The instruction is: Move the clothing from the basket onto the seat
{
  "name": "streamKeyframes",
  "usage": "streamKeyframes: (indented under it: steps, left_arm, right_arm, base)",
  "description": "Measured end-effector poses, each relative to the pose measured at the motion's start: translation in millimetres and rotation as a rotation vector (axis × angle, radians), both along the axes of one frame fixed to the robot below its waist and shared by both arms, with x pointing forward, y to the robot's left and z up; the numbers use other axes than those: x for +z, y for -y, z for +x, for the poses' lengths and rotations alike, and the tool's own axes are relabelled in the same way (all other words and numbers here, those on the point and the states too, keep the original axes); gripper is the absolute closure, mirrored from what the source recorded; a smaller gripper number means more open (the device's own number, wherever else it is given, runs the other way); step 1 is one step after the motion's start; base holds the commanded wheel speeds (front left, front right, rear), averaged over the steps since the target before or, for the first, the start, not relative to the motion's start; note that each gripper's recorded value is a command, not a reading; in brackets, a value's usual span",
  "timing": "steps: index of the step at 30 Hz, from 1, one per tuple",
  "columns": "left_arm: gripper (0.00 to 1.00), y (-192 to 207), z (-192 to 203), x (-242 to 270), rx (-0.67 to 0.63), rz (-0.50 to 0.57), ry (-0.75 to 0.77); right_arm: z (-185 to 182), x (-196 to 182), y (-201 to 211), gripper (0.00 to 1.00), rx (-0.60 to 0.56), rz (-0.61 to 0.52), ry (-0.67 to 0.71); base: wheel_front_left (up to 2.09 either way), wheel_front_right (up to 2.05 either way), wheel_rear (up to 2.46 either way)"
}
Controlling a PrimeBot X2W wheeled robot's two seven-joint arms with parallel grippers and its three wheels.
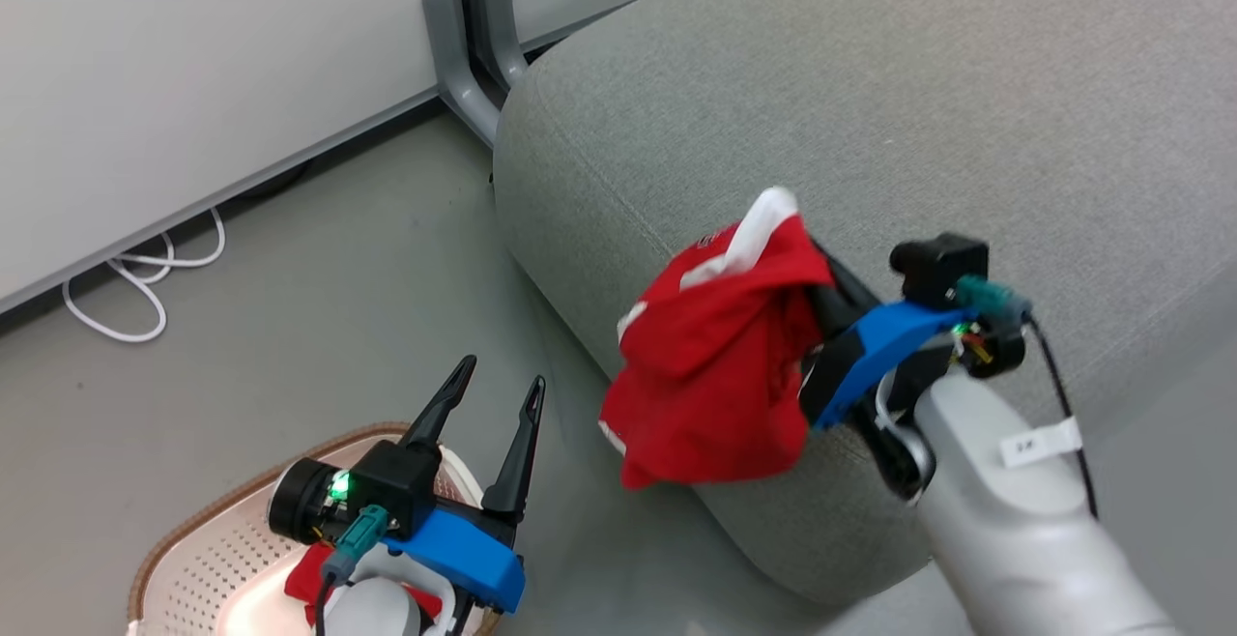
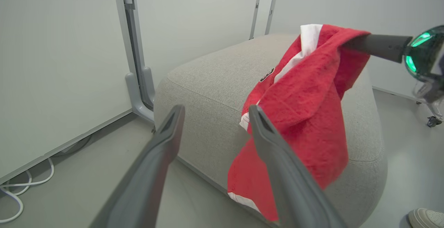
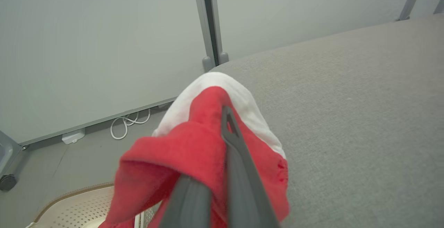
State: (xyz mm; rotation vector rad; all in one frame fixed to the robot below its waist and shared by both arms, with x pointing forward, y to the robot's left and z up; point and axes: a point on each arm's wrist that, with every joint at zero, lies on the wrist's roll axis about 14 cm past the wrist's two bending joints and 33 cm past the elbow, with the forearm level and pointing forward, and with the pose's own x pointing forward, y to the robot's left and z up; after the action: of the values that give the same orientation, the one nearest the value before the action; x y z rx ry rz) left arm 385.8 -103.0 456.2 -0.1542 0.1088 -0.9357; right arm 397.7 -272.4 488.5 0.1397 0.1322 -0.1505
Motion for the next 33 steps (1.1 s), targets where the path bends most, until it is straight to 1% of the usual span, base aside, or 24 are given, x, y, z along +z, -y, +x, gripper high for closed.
streamKeyframes:
  steps: [4,5,11,14,19,21,25,30,33]
  left_arm:
    - [0.00,-0.5,8.5,-2.5,-0.006,-0.004,0.006]
    - [0.00,-1.4,15.3,-5.1,-0.008,-0.008,0.008]
    - [0.00,-4.4,35.5,-14.1,-0.017,-0.027,0.017]
    - [0.00,-9.0,47.5,-22.9,-0.015,-0.028,0.018]
    - [0.00,-21.8,68.4,-37.8,0.014,-0.032,0.014]
    - [0.00,-29.1,76.0,-44.9,0.032,-0.031,0.009]
    - [0.00,-42.1,83.2,-62.4,0.054,-0.015,-0.012]
    - [0.00,-61.8,89.4,-75.4,0.103,0.008,-0.037]
    - [0.00,-68.5,89.5,-78.1,0.121,0.019,-0.046]
  right_arm:
    - [21.1,18.8,27.3,1.00,-0.046,-0.039,0.018]
    - [33.1,31.1,47.8,1.00,-0.081,-0.064,0.033]
    - [61.4,58.5,116.9,1.00,-0.211,-0.132,0.055]
    - [76.0,67.7,146.3,1.00,-0.274,-0.153,0.073]
    - [93.7,85.9,194.2,1.00,-0.390,-0.187,0.149]
    - [103.5,75.1,198.5,1.00,-0.403,-0.189,0.141]
    - [122.4,35.2,195.1,1.00,-0.403,-0.177,0.080]
    - [132.1,-18.0,182.2,1.00,-0.377,-0.175,-0.025]
    - [135.2,-35.1,171.0,1.00,-0.365,-0.154,-0.049]
  base:
    - [0.00,0.00,0.00]
    - [0.00,0.00,0.00]
    - [0.00,0.00,0.00]
    - [0.00,0.00,0.00]
    - [0.00,0.00,0.00]
    - [0.00,0.00,0.00]
    - [0.00,0.00,0.00]
    - [0.00,0.00,0.00]
    - [0.00,0.00,0.00]
